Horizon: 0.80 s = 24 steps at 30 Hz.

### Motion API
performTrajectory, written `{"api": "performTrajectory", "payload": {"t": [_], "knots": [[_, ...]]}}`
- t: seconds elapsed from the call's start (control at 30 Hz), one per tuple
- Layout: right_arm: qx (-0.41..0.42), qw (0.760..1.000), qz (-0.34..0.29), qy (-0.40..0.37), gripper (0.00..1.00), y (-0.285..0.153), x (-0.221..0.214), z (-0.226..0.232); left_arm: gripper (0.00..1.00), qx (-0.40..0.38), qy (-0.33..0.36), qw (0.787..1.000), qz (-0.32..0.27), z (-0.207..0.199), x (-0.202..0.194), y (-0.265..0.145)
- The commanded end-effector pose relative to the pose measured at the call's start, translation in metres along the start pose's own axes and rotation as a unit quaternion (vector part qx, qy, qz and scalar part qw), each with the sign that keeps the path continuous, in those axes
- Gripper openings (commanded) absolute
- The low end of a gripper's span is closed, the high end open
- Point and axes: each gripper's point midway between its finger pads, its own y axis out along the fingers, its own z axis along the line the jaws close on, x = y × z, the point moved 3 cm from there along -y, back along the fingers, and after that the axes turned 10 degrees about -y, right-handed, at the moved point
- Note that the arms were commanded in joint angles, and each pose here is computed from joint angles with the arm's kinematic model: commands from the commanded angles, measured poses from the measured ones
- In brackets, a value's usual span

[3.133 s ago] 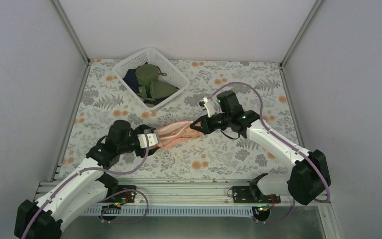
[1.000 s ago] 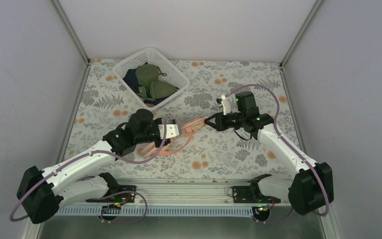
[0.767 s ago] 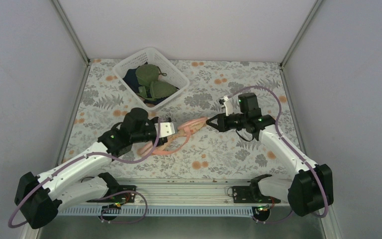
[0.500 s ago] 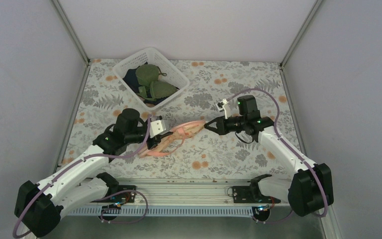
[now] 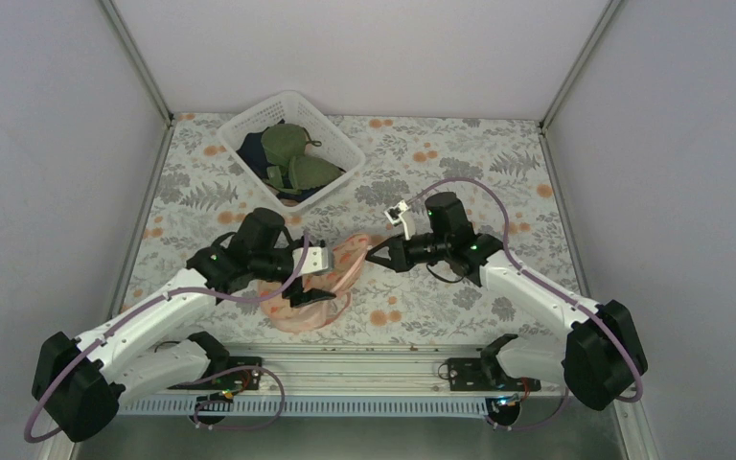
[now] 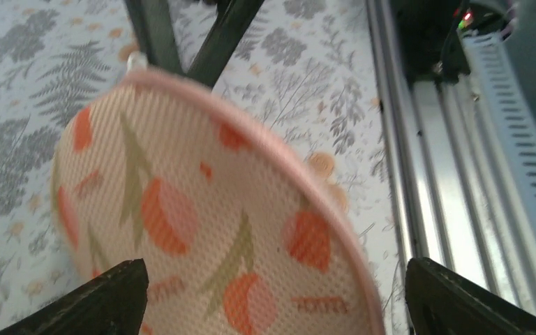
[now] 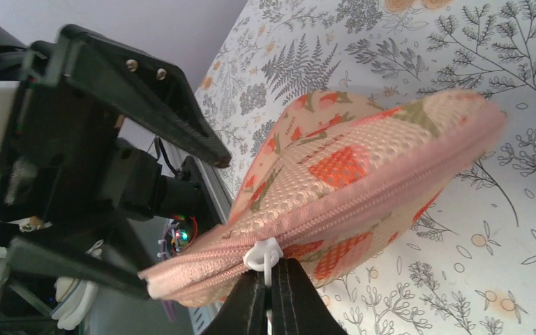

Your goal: Unzip the laundry bag and remove the bra

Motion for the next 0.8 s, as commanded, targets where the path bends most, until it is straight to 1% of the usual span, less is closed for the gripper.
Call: {"api": "performTrajectory", "payload": {"t": [0.0, 0.13, 0.27, 0.33, 0.43, 0.47, 0.57, 0.63, 0.67, 0.7, 0.77], "knots": [[0.007, 0.999, -0.031, -0.004, 0.04, 0.000, 0.025, 0.013, 0.92, -0.033, -0.030, 0.999, -0.017, -0.014, 0.028, -0.003], [0.007, 0.999, -0.041, 0.004, 0.04, 0.001, 0.031, 0.018, 0.93, -0.009, -0.105, 0.993, -0.047, -0.004, 0.052, 0.005], [0.008, 0.999, -0.048, 0.007, 0.04, 0.003, 0.035, 0.022, 0.92, 0.029, -0.127, 0.990, -0.049, 0.003, 0.060, 0.017], [0.011, 0.999, -0.042, 0.008, 0.04, 0.006, 0.033, 0.023, 0.89, 0.062, -0.127, 0.989, -0.052, 0.013, 0.063, 0.019], [0.016, 0.999, -0.034, 0.005, 0.04, 0.010, 0.030, 0.025, 0.73, 0.096, -0.110, 0.988, -0.055, 0.023, 0.068, 0.021], [0.017, 0.999, -0.033, 0.005, 0.04, 0.010, 0.030, 0.026, 0.64, 0.099, -0.104, 0.988, -0.052, 0.024, 0.067, 0.022], [0.014, 0.999, -0.035, -0.001, 0.04, 0.009, 0.031, 0.027, 0.32, 0.101, -0.100, 0.989, -0.041, 0.023, 0.062, 0.023], [0.003, 0.999, -0.035, -0.005, 0.04, 0.008, 0.030, 0.025, 0.13, 0.093, -0.094, 0.990, -0.040, 0.019, 0.061, 0.021], [-0.004, 0.999, -0.033, -0.008, 0.04, 0.007, 0.030, 0.023, 0.05, 0.088, -0.089, 0.991, -0.039, 0.017, 0.060, 0.021], [-0.013, 0.999, -0.030, -0.011, 0.04, 0.005, 0.030, 0.021, 0.03, 0.084, -0.083, 0.992, -0.037, 0.015, 0.059, 0.020], [-0.036, 0.999, -0.024, -0.013, 0.04, 0.001, 0.027, 0.010, 0.02, 0.074, -0.061, 0.995, -0.032, 0.011, 0.058, 0.018]]}}
